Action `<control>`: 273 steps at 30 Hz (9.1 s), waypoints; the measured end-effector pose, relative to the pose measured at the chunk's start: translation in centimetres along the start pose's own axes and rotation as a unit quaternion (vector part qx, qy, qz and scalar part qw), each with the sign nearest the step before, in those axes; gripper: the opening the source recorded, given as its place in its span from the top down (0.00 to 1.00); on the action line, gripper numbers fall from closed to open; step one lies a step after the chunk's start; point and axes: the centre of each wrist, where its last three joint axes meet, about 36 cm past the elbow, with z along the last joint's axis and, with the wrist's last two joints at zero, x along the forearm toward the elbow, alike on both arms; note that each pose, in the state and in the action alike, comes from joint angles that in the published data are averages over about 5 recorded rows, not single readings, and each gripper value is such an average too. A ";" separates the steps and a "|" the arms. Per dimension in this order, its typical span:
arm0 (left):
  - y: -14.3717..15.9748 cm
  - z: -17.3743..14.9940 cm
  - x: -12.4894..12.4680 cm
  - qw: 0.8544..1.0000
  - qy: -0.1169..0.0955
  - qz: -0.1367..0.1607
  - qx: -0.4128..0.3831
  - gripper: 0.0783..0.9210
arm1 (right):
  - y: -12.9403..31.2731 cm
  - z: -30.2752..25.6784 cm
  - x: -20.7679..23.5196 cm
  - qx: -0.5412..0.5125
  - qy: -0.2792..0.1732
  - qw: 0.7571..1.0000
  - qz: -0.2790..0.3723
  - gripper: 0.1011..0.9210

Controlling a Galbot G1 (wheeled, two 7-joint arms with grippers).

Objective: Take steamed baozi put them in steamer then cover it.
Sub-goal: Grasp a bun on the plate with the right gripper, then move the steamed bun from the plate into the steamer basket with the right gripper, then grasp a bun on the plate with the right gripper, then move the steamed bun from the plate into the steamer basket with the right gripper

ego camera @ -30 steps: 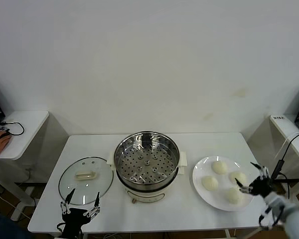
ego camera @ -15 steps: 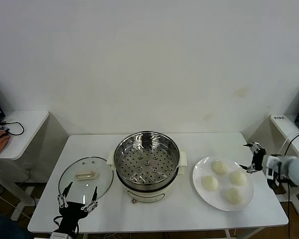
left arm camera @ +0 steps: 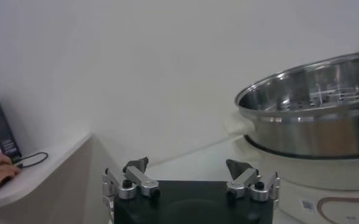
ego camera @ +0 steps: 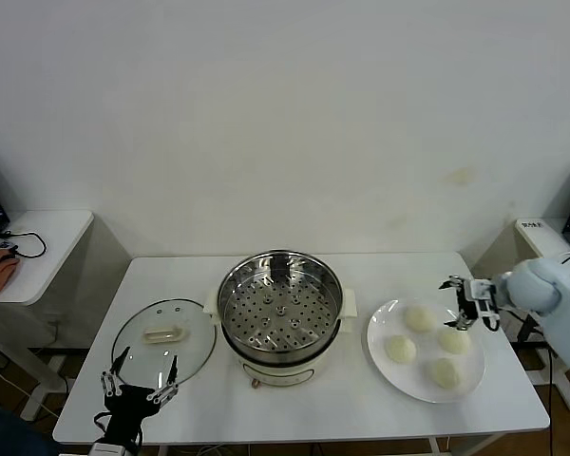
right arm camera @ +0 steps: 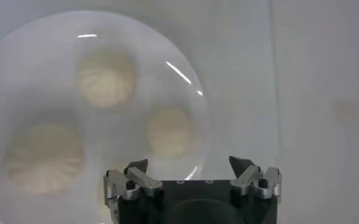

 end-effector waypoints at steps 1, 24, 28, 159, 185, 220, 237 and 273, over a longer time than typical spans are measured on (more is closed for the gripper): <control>0.0 0.0 0.0 1.000 0.000 -0.001 0.000 0.12 | -0.2 -0.2 -0.4 0.002 0.001 1.000 -0.005 0.12; 0.2 -0.1 0.6 1.000 0.003 -0.008 -0.004 0.12 | -1.5 -3.0 -6.6 0.022 0.028 0.998 -0.060 0.12; 0.2 -0.1 0.5 1.000 0.003 -0.008 -0.004 0.12 | -1.7 -3.2 -7.1 0.022 0.033 0.998 -0.057 0.13; 2.4 -1.6 0.3 1.000 -0.012 0.004 0.004 0.12 | -10.3 -22.6 12.9 0.211 -0.050 0.976 -0.005 0.12; 2.7 -1.6 0.2 1.000 -0.008 -0.002 0.011 0.12 | 3.0 -8.3 3.8 0.030 0.019 0.995 -0.091 0.12; 3.2 -1.0 0.5 1.000 0.003 -0.017 0.013 0.12 | 3.0 -11.2 -6.3 0.012 0.026 0.993 -0.116 0.22; 3.3 -1.3 0.5 1.000 -0.001 -0.018 0.013 0.12 | 0.7 -11.0 -2.9 0.002 0.026 0.993 -0.112 0.38; 3.7 -2.4 0.3 0.999 -0.019 -0.024 0.012 0.12 | -10.2 -34.8 9.3 0.055 -0.095 0.993 -0.038 0.34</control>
